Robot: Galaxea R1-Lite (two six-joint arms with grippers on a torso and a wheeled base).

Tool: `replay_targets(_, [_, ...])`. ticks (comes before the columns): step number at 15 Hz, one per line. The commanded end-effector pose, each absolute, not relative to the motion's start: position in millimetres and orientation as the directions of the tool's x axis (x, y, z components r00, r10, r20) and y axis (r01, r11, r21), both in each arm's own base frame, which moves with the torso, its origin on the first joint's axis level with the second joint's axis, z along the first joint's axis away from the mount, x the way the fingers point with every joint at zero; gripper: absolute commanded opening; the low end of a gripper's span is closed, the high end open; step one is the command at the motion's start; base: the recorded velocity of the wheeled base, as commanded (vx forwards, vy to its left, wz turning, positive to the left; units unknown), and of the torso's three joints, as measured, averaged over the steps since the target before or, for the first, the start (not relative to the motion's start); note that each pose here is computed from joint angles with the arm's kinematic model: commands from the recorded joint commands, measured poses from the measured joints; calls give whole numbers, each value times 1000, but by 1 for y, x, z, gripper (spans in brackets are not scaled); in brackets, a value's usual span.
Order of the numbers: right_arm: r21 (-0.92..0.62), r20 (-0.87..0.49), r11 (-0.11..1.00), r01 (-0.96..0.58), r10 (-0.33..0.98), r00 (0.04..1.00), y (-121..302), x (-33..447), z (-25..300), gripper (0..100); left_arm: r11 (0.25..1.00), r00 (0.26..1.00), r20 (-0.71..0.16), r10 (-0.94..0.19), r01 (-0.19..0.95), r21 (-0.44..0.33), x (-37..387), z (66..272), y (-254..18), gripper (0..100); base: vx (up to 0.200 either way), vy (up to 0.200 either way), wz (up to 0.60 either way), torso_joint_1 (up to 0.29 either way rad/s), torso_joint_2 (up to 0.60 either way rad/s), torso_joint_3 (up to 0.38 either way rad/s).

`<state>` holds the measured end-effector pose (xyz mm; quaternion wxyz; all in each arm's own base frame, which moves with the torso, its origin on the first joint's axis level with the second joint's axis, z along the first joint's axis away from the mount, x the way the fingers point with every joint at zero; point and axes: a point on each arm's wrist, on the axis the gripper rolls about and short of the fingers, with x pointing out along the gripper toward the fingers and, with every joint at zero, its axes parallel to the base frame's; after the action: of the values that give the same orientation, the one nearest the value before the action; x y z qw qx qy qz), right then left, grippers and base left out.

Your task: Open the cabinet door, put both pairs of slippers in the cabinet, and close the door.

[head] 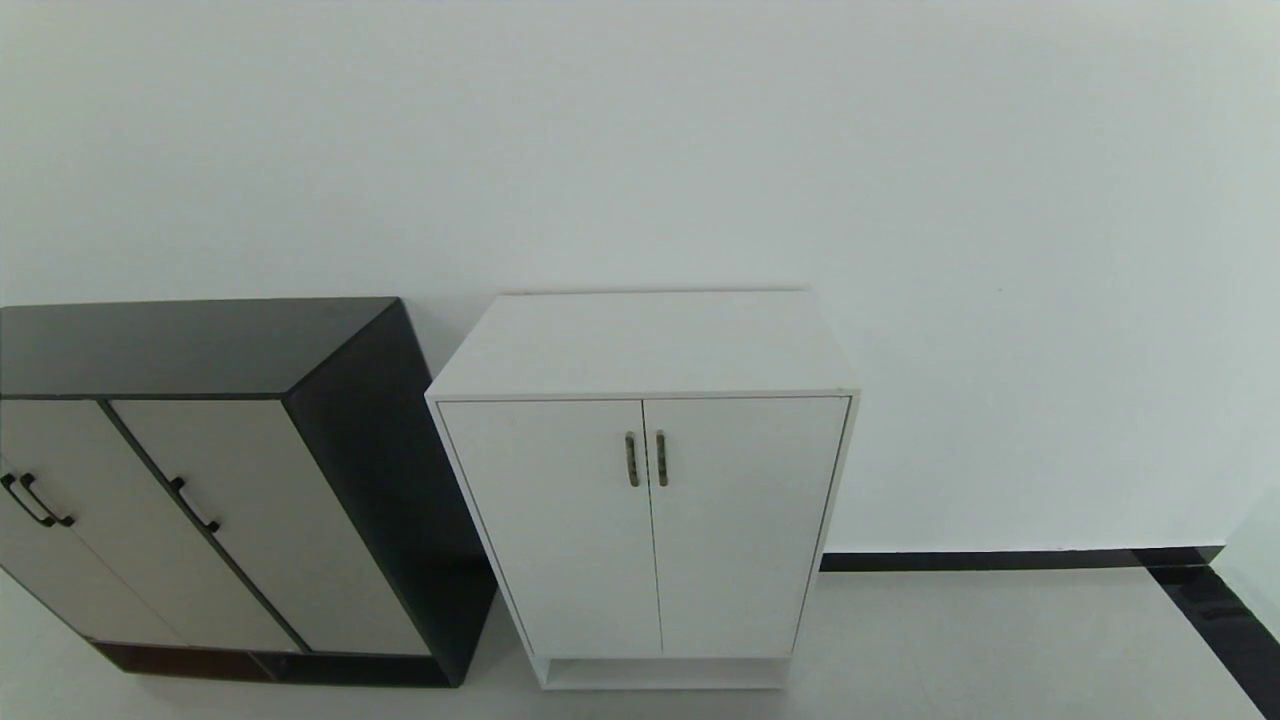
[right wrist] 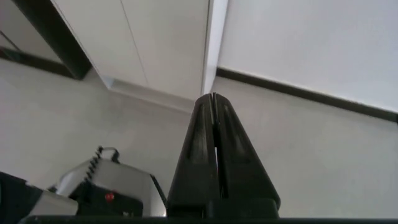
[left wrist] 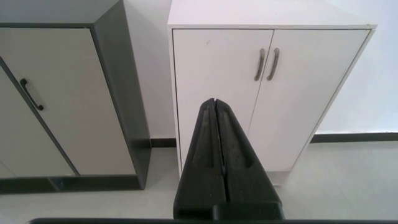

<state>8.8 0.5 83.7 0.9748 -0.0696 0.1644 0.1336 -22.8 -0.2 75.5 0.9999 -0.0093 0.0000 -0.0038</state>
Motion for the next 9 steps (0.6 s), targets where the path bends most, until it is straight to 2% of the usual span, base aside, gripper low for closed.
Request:
replay_targets(1, [-73,-226,946,-317,294,929,-2,-1,85,0,1000,1000,0,-9,9,-18,-23,75,0,0,0,0,0,0,0,0])
replay_targets(9, [-90,-172,957,-277,259,950,-3,-6,84,0,1000,1000,0,-8,8,-20,-23,75,0,0,0,0,0,0,0,0])
